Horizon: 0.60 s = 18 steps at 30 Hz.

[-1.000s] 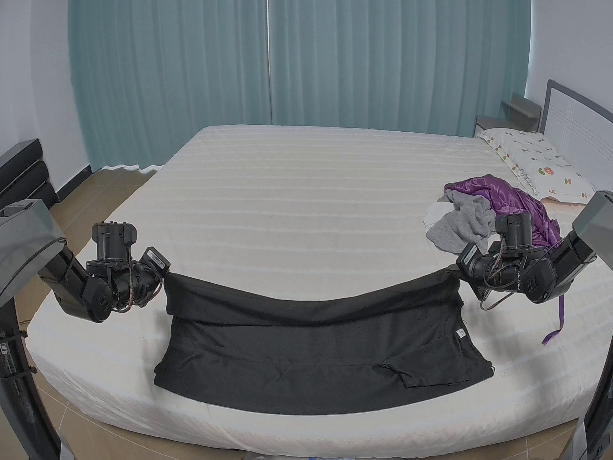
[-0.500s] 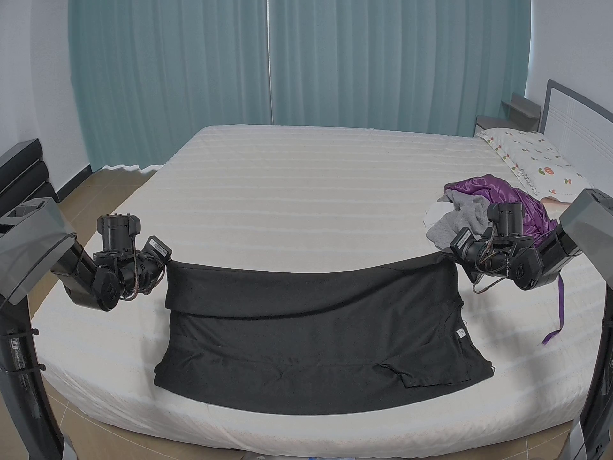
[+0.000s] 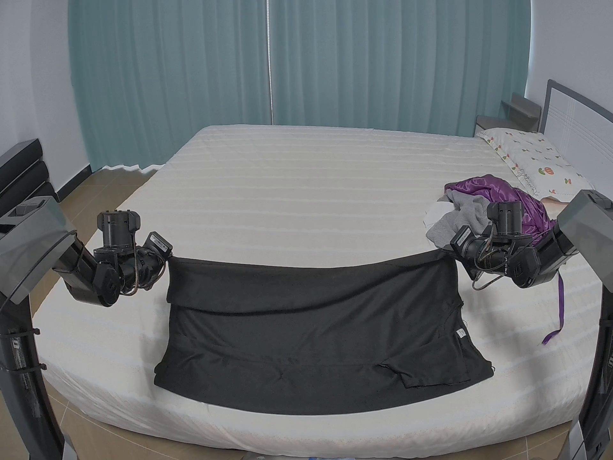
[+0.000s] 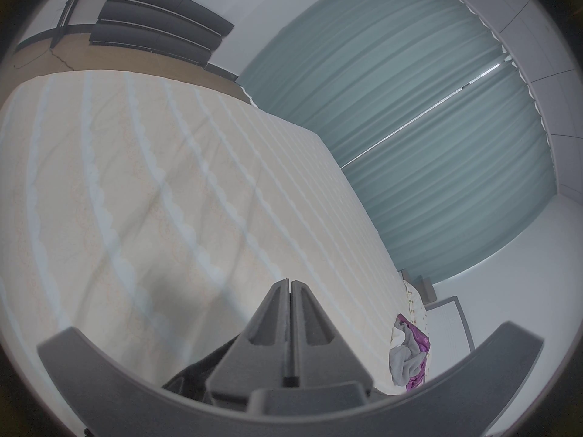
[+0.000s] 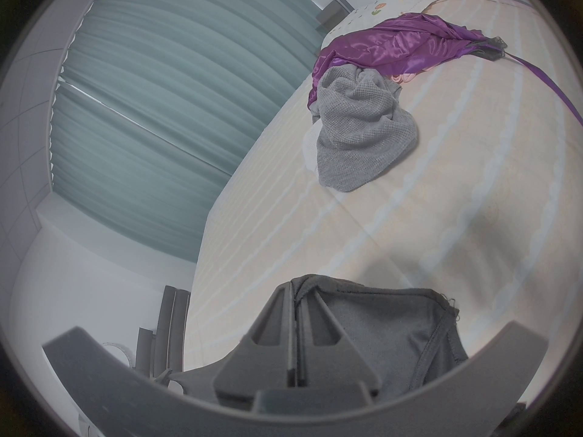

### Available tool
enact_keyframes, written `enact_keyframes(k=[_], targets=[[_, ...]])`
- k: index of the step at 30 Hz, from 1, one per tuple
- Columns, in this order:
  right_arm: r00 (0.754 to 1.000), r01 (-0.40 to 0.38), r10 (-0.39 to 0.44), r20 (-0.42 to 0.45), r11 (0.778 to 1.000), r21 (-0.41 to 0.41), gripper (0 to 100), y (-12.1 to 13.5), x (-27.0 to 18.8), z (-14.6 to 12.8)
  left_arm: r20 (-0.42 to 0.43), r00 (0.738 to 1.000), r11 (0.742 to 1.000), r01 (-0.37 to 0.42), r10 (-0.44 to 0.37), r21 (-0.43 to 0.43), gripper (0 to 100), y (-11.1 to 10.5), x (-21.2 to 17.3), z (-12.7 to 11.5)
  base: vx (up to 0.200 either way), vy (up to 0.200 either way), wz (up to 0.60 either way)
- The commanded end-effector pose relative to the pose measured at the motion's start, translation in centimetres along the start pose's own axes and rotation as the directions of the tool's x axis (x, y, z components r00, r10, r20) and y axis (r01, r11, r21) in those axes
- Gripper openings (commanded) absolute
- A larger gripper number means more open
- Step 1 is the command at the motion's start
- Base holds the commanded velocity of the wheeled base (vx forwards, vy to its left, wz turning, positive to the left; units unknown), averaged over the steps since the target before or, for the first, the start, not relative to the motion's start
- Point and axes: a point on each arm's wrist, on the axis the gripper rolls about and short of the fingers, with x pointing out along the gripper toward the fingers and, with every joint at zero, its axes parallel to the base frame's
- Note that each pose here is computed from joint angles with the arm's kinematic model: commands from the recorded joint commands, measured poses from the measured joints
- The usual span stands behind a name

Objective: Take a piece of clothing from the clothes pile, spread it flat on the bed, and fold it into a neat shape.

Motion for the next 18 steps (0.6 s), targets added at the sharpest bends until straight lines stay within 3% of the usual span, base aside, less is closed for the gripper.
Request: enact_keyframes(k=[1,18], targets=[[1.0,-0.006,0.006,0.013,1.0,0.005,0,-0.1,0.6,0.5,0.011,1.0,1.0,0.009,-0.009,-0.007,0,0.0,0.5,0.5,0.0,0.0,0.0],[1.0,-0.008,0.008,0.019,1.0,0.008,0,-0.7,2.4,0.7,0.0,1.0,1.0,0.019,-0.019,-0.011,0,0.7,2.6,0.6,0.0,0.0,0.0]])
